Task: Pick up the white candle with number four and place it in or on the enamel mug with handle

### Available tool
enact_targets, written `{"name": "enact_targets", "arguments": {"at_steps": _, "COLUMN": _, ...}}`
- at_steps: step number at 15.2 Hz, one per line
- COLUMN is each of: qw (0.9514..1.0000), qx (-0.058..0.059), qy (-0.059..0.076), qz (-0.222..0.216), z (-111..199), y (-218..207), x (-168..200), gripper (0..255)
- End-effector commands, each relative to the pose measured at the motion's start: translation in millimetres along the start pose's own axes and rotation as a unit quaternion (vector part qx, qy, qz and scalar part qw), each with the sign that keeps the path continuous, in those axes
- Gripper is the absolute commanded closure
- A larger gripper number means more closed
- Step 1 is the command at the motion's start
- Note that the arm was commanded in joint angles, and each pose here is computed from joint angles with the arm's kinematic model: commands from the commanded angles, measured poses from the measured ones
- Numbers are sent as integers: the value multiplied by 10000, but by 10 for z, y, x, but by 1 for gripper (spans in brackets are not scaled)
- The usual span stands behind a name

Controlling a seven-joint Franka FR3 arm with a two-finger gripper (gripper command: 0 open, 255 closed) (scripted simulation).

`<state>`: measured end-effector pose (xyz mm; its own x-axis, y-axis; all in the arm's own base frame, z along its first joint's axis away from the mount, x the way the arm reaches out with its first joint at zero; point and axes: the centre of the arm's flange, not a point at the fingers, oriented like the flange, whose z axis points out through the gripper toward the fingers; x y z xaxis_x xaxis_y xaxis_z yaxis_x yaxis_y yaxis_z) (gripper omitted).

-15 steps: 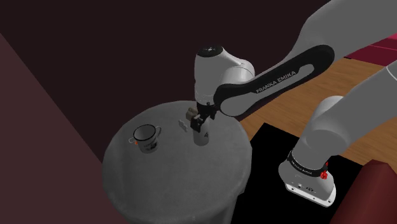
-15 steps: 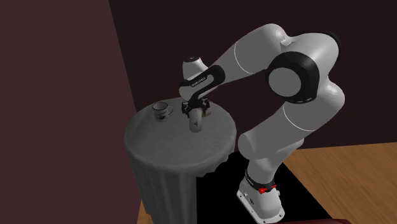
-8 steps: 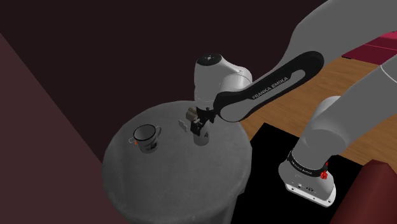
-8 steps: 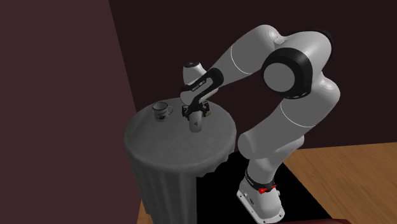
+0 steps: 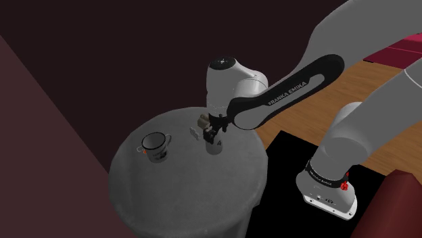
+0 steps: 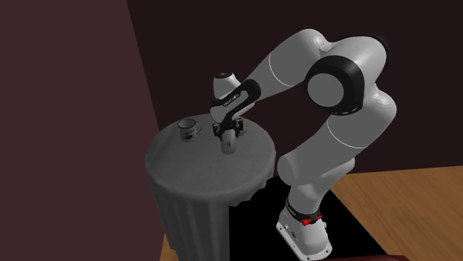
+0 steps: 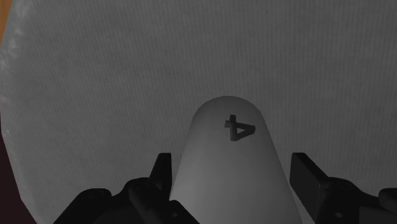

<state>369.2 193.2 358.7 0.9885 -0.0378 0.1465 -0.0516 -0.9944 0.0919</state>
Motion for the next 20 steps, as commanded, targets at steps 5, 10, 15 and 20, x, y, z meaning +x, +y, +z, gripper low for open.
{"name": "enact_targets", "arguments": {"at_steps": 5, "qw": 10000, "qx": -3, "qy": -9, "qz": 1, "z": 7, "y": 2, "x": -8, "gripper": 255}}
{"name": "enact_targets", "arguments": {"at_steps": 10, "qw": 10000, "qx": -3, "qy": -9, "qz": 1, "z": -149, "y": 17, "x": 21, "gripper": 255}}
{"name": "enact_targets", "arguments": {"at_steps": 15, "qw": 10000, "qx": -3, "qy": -9, "qz": 1, "z": -409, "y": 41, "x": 60, "gripper": 255}}
{"name": "enact_targets", "arguments": {"at_steps": 20, "qw": 10000, "qx": -3, "qy": -9, "qz": 1, "z": -669, "y": 65, "x": 99, "gripper": 255}}
